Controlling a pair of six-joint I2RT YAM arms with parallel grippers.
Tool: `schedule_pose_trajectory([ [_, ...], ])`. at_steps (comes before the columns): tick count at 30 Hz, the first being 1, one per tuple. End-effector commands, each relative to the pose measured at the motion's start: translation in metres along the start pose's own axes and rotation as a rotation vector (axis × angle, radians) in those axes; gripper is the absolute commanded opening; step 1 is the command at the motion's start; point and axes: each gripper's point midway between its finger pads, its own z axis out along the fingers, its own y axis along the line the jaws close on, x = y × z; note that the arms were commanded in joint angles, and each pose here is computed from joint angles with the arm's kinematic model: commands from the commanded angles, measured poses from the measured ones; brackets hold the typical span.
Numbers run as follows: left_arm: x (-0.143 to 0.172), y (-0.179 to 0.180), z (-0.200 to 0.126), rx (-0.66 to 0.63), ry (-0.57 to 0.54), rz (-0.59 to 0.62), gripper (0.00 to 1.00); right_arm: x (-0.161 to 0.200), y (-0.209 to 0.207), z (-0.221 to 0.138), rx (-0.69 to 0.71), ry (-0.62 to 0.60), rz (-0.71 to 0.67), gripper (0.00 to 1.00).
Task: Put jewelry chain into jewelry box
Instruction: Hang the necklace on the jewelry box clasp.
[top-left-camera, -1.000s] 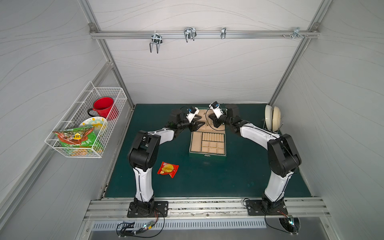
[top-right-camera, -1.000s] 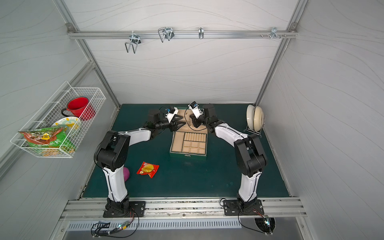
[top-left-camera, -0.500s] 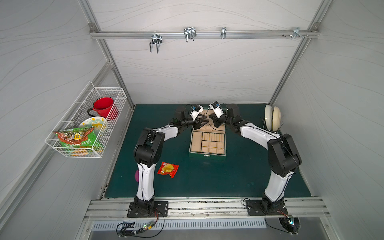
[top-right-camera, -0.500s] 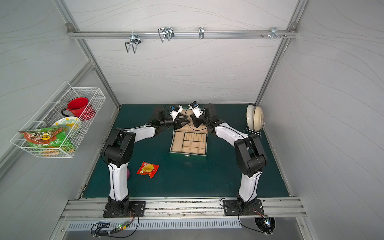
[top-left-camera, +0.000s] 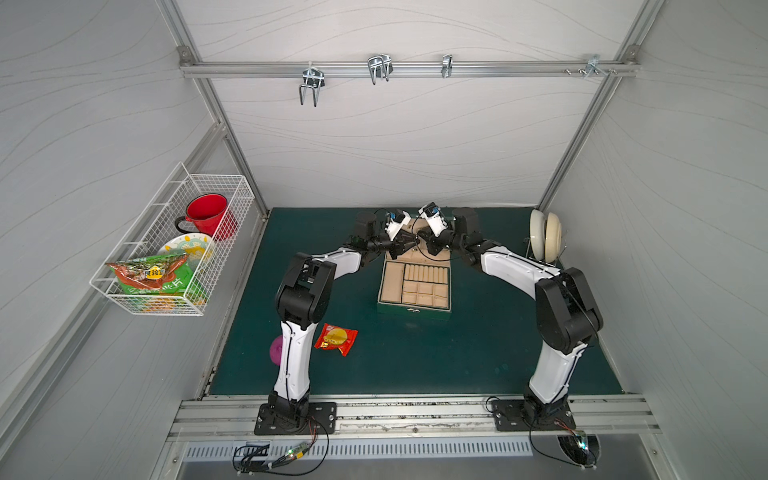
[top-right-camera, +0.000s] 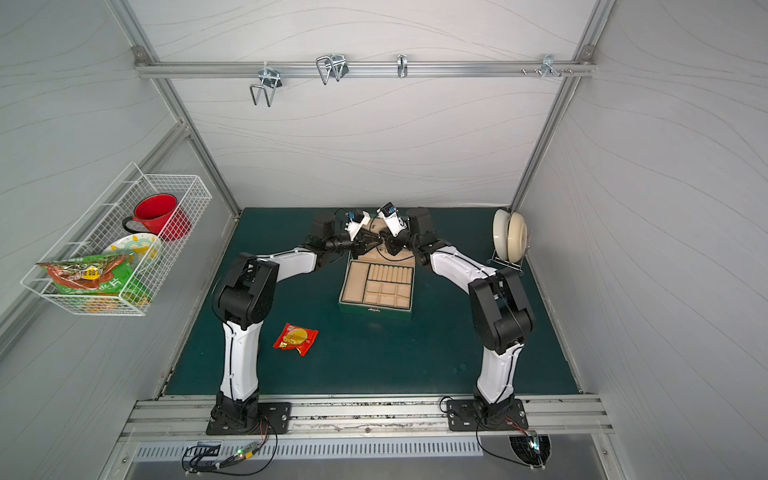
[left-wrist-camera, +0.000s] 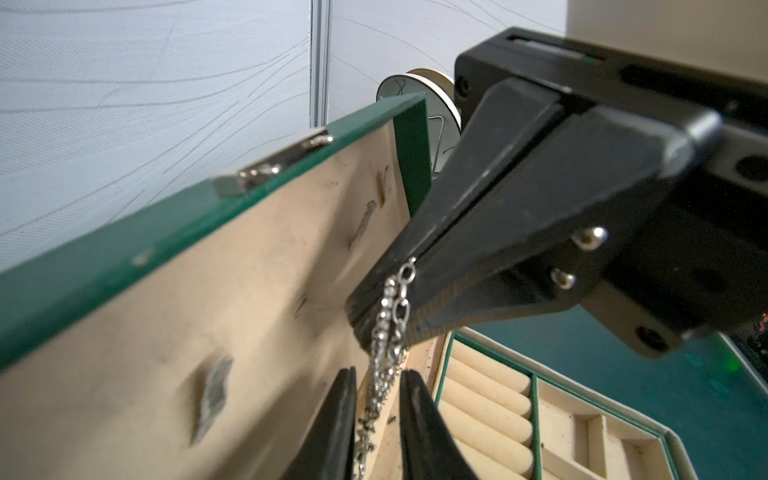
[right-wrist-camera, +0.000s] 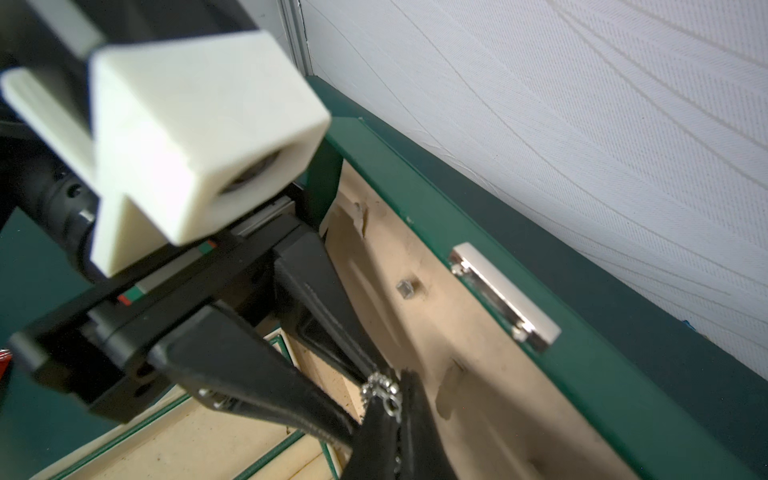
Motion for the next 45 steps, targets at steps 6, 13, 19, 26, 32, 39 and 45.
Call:
schedule_pose_trajectory([
  [6, -0.020, 0.002, -0.003, -0.043, -0.053, 0.042, 0.00, -0.006, -0.005, -0.005, 0.021, -0.021, 0.010, 0.00],
  [13, -0.037, 0.007, -0.008, -0.096, -0.018, -0.039, 0.00, -0.005, -0.010, -0.006, 0.056, -0.018, 0.016, 0.00],
  [19, -0.044, 0.013, -0.010, -0.136, 0.026, -0.134, 0.00, -0.005, -0.012, -0.007, 0.069, -0.018, 0.021, 0.00],
  [26, -0.058, 0.019, -0.012, -0.178, 0.039, -0.204, 0.00, -0.005, -0.016, -0.010, 0.085, -0.022, 0.037, 0.02],
  [32, -0.067, 0.023, -0.012, -0.192, 0.037, -0.247, 0.00, -0.003, -0.018, -0.011, 0.093, -0.016, 0.050, 0.06],
  [39, -0.072, 0.022, -0.011, -0.195, 0.026, -0.279, 0.00, -0.001, -0.022, -0.014, 0.104, -0.014, 0.076, 0.12],
  [45, -0.074, 0.023, -0.010, -0.216, 0.027, -0.303, 0.00, 0.001, -0.025, -0.015, 0.108, -0.015, 0.095, 0.15],
])
